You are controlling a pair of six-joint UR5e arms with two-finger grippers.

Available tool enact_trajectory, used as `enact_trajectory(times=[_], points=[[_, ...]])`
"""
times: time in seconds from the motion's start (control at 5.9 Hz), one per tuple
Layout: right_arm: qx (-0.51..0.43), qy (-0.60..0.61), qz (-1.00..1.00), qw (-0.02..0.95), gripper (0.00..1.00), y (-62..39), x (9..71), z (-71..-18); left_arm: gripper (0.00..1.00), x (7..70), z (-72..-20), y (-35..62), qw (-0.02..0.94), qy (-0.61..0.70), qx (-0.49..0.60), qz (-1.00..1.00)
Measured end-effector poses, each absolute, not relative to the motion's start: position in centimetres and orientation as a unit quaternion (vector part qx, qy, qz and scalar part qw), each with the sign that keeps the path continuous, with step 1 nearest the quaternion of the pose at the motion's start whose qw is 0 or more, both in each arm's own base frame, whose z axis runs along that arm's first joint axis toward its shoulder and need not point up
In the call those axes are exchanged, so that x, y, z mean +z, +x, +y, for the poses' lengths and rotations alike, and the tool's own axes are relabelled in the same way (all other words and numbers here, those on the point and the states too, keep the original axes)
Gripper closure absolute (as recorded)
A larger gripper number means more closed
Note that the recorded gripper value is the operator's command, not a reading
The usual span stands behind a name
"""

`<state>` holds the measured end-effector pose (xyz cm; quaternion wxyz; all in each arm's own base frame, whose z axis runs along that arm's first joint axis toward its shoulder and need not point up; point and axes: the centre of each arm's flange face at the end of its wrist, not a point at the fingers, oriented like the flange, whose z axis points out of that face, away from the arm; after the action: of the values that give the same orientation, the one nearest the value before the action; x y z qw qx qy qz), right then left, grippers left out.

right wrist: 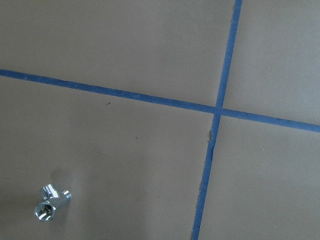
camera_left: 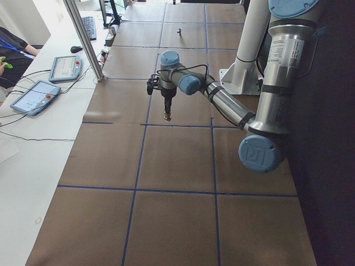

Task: Assemble PPR valve and pipe with both arms
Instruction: 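Carry the white pipe with the left gripper to the table center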

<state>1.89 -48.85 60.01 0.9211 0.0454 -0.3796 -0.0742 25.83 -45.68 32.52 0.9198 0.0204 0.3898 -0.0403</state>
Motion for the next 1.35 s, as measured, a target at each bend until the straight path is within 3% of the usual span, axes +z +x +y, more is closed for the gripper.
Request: enact_trajectory(times=[0.34,0.68,1.35], points=[[-0.073,0.045,-0.380,0.921,0.00,1.9,60.1,-48.8,1.00,23.3,-43.1,37.3,0.913,-0.029,-0.111,0.392],[-0.073,0.045,-0.380,0.921,0.00,1.9,60.1,-48.8,1.00,15.8,-43.8,48.4,0.901,-0.052,-0.177,0.391],[-0.072,0.042,-0.380,0.921,0.00,1.9,60.3,-48.7,0.98,12.0,-45.0,58.9,0.895,-0.058,-0.208,0.390]])
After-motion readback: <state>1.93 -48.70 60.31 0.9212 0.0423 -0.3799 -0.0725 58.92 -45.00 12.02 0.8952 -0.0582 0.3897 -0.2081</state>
